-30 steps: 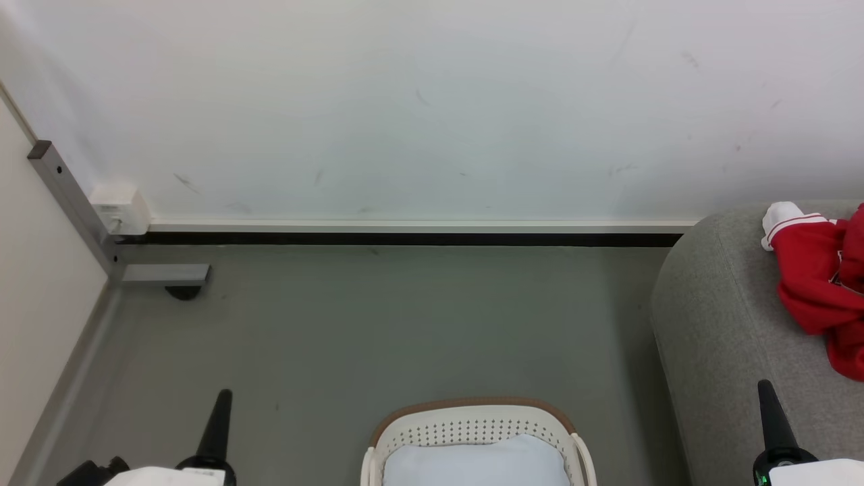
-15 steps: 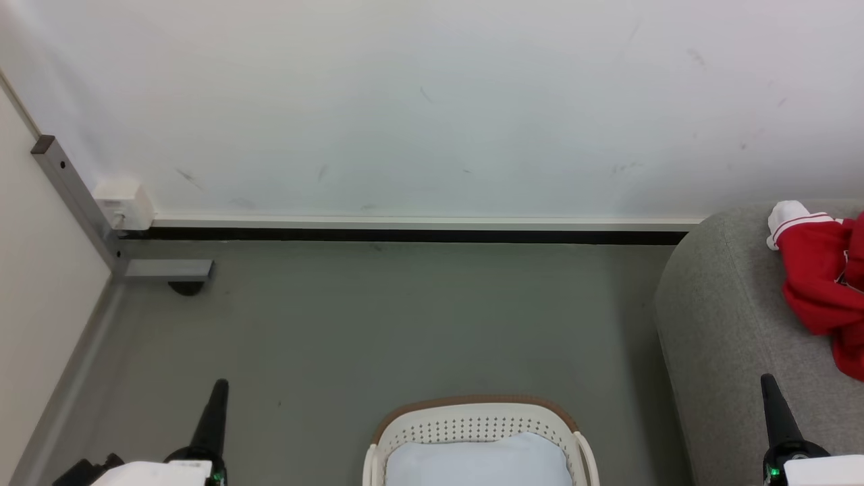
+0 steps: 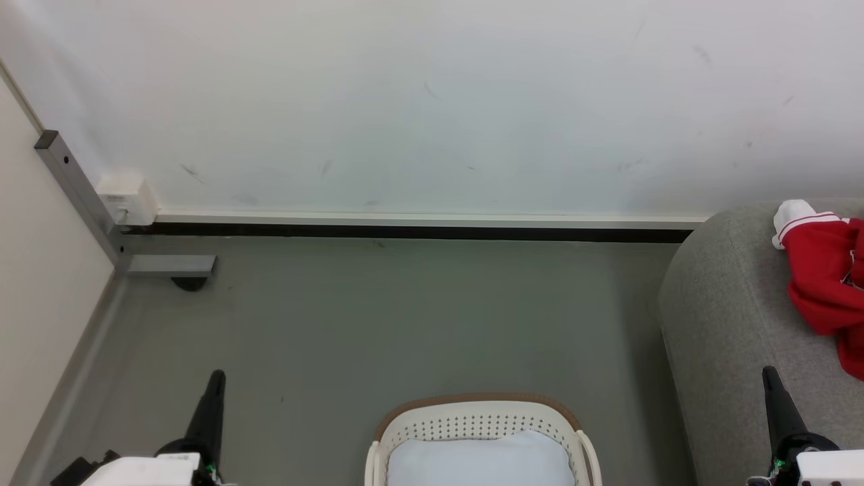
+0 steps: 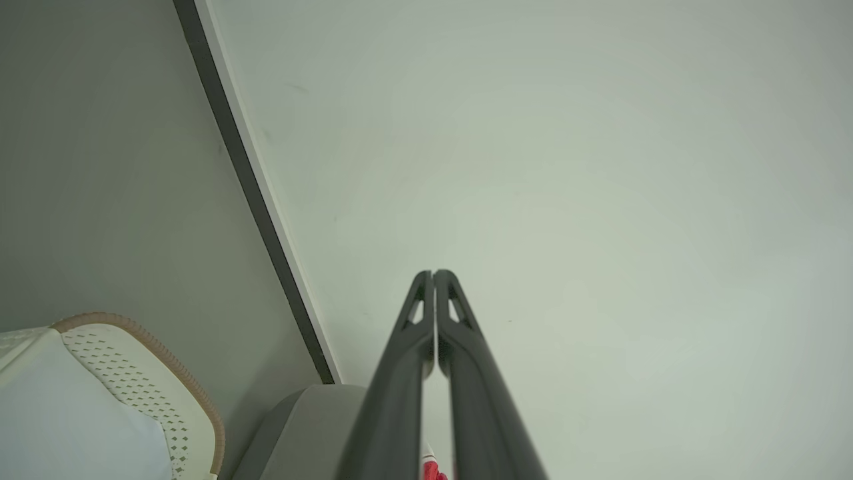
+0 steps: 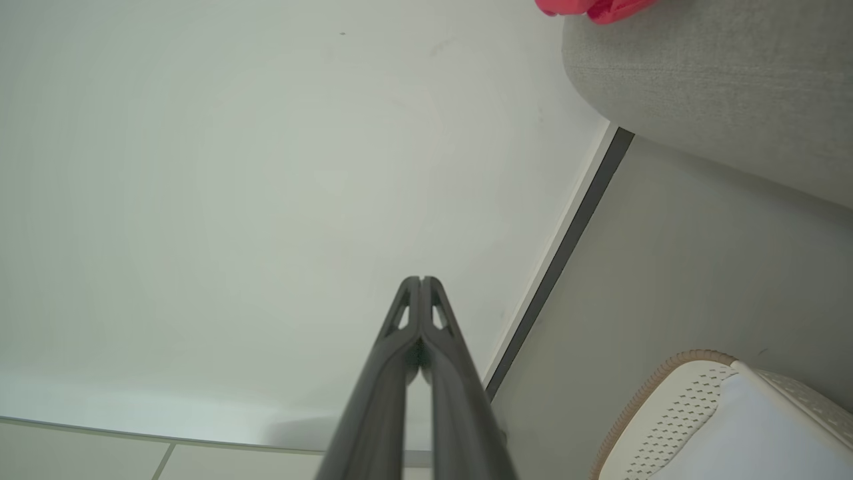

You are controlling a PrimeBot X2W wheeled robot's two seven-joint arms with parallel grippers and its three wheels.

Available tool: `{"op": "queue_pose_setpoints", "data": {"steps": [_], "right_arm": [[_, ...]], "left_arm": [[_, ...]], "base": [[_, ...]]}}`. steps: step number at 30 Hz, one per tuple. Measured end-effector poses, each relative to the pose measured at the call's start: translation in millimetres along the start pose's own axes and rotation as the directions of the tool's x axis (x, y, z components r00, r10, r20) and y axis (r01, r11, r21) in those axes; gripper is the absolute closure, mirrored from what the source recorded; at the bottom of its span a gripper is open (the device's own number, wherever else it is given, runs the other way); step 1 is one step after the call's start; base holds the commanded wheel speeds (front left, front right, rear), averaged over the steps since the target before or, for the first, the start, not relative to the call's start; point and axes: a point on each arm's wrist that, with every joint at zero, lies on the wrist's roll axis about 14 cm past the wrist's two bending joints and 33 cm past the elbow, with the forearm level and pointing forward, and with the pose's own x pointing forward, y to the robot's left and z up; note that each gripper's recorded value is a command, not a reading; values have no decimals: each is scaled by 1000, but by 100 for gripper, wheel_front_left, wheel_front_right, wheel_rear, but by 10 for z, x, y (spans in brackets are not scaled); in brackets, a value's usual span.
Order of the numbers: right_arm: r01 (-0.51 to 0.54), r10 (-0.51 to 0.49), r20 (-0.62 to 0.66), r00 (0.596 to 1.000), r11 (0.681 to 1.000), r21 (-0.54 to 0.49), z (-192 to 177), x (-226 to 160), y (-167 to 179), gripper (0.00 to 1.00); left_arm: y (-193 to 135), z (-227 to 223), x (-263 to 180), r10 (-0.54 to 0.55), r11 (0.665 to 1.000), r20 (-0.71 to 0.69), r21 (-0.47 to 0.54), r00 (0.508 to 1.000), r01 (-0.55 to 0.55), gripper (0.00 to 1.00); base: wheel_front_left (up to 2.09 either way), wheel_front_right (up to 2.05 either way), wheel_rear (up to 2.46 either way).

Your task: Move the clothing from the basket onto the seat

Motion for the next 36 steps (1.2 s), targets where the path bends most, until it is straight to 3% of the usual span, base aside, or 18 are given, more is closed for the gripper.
{"op": "queue_pose_setpoints", "data": {"steps": [21,36], "right_arm": [[-23,26,-18,1000,990,139,-20,55,59,100],[-24,27,-17,999,989,143,-18,56,63,100]], "left_arm": [[-56,76,20,-28,990,17,-138,999,30,100],[-59,77,22,-29,990,17,-139,999,31,100]], "base": [[0,0,0],[0,0,0]]}}
